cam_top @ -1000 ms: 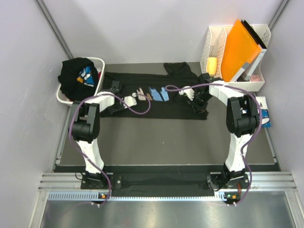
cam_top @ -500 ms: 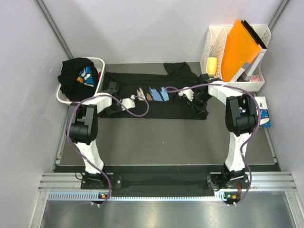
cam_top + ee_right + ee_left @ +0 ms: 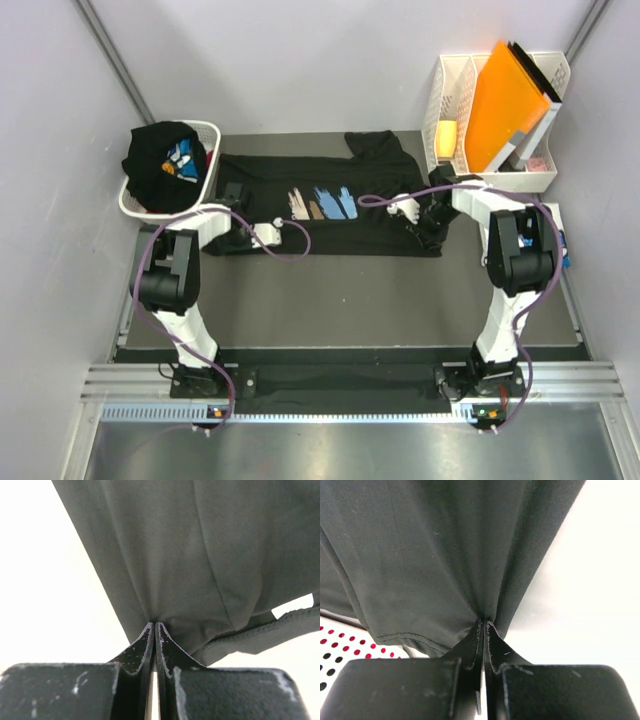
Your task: Fold and stack the t-shirts
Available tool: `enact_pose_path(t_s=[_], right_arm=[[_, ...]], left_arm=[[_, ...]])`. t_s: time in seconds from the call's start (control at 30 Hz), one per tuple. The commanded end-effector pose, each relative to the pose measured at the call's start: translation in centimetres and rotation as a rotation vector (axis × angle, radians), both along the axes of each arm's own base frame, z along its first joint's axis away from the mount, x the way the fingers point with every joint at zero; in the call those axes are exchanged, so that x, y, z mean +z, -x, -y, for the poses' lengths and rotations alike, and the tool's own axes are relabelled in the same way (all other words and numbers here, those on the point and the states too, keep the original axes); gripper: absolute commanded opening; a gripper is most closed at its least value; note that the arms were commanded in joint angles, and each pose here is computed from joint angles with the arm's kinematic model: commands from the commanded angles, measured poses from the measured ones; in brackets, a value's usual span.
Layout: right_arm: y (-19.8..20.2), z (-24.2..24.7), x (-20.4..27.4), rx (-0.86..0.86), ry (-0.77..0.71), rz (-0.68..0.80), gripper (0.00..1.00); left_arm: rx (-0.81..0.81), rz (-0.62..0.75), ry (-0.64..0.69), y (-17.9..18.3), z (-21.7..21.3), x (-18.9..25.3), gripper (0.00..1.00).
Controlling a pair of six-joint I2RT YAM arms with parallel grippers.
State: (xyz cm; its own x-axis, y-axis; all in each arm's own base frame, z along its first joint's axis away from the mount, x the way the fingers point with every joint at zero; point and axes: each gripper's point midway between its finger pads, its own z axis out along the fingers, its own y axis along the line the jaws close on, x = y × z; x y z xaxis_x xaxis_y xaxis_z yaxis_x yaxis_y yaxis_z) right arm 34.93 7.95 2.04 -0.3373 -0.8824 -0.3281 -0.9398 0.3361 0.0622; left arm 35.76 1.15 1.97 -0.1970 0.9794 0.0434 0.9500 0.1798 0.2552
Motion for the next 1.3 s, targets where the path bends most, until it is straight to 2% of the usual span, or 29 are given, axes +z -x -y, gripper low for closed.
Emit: enact_pose_path(t_s=[0.0, 0.07, 0.27, 0.33, 0.43, 0.5, 0.57, 0.6, 0.8, 1.0, 1.17, 1.27], right_arm=[[4.7, 3.9, -1.6, -0.018, 0.122, -0.171, 0.00], [4.4, 3.9, -1.7, -0.017, 0.125, -0.169, 0.00], [3.6, 4.5, -1.6, -0.026, 0.134, -0.151, 0.00], [2.9, 4.5, -1.4, -0.030, 0.135, -0.133, 0.02], [1.2, 4.0, -0.3, -0.044, 0.113, -0.075, 0.29], [0.0, 3.5, 0.9, -0.047, 0.097, -0.031, 0.32], [-0.6, 3.1, 1.9, -0.045, 0.084, -0.003, 0.41], [-1.2, 2.8, 2.5, -0.036, 0.080, 0.019, 0.43], [-2.5, 1.6, 5.7, -0.010, 0.060, 0.099, 0.49], [-0.7, 0.2, 6.3, 0.062, 0.072, 0.095, 0.49], [1.0, -1.3, 5.0, 0.139, 0.110, 0.113, 0.49], [1.5, -2.2, 3.8, 0.170, 0.127, 0.119, 0.50]], left_arm=[[0.028, -0.102, -0.043, 2.9, -1.9, -1.9, 0.00], [0.055, -0.052, -0.055, 1.2, -2.4, -1.3, 0.00], [0.056, -0.067, -0.109, 1.6, -3.8, -1.9, 0.00], [0.079, -0.027, -0.101, 0.8, -3.8, -1.8, 0.00], [0.129, 0.049, -0.069, -1.2, -3.4, -0.7, 0.00], [0.144, 0.132, -0.046, -3.3, -3.1, 0.7, 0.00], [0.162, 0.240, -0.009, -5.5, -2.7, 2.7, 0.03], [0.169, 0.280, -0.002, -6.2, -2.7, 3.4, 0.02], [0.184, 0.459, 0.032, -8.4, -2.5, 7.7, 0.22], [0.120, 0.452, 0.090, -6.6, -1.3, 9.3, 0.23], [-0.001, 0.377, 0.100, -3.5, -0.5, 7.4, 0.23], [-0.092, 0.391, 0.067, -2.3, -0.5, 6.0, 0.23]])
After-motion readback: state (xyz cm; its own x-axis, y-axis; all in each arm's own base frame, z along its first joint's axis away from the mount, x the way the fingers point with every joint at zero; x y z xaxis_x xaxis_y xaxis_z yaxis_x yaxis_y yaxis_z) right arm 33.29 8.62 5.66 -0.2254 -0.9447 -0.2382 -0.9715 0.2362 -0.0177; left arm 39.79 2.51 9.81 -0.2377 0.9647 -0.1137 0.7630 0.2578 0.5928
